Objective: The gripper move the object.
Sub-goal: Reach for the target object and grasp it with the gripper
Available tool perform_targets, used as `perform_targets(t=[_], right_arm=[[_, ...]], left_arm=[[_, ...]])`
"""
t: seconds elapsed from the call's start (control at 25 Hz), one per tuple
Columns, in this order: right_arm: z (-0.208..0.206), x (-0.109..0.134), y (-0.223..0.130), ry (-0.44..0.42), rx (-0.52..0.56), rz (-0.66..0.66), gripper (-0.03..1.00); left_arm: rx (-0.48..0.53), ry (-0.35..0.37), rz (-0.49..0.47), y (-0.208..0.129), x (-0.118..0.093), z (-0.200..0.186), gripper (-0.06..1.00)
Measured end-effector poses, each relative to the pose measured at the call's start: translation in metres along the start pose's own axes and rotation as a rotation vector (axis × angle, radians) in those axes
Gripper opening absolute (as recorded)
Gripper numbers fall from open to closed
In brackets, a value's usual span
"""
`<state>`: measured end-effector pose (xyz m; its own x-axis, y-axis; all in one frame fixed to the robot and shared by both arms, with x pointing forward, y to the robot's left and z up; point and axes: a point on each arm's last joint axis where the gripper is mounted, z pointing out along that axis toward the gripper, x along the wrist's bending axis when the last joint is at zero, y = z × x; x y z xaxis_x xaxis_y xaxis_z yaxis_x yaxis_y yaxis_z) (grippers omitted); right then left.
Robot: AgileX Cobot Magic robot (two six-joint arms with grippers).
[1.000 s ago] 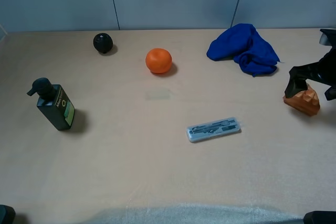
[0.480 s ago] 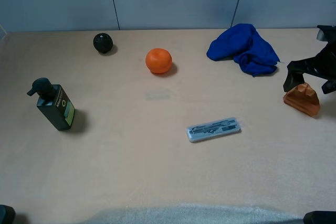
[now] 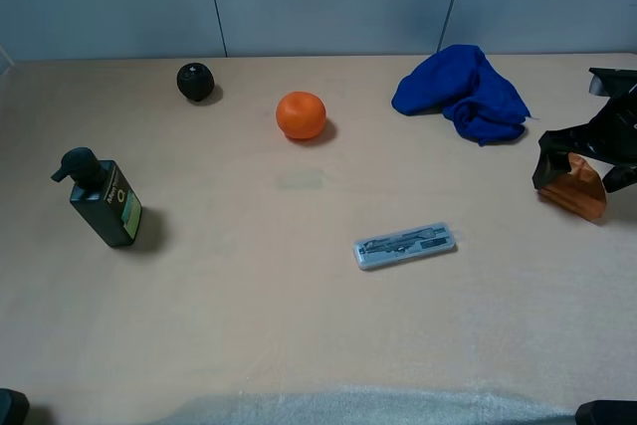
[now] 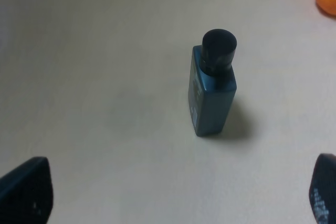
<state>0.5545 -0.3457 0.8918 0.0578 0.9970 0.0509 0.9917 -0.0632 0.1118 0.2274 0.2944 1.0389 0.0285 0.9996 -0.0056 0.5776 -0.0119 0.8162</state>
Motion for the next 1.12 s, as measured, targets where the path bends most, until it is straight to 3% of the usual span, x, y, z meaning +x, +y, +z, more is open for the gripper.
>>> perform_targets(t=[0.8, 0.96, 1.12], right_arm=[[0.02, -0.002, 0.001, -0.002, 0.021, -0.008, 0.69], [0.02, -0.002, 0.001, -0.002, 0.021, -0.006, 0.54], [0.02, -0.002, 0.001, -0.002, 0.02, -0.004, 0.54]], left_arm=[[0.0, 0.0, 0.0, 0.0, 0.0, 0.0, 0.99], [0.0, 0.0, 0.0, 0.0, 0.0, 0.0, 0.99], [0.0, 0.0, 0.0, 0.0, 0.0, 0.0, 0.99]])
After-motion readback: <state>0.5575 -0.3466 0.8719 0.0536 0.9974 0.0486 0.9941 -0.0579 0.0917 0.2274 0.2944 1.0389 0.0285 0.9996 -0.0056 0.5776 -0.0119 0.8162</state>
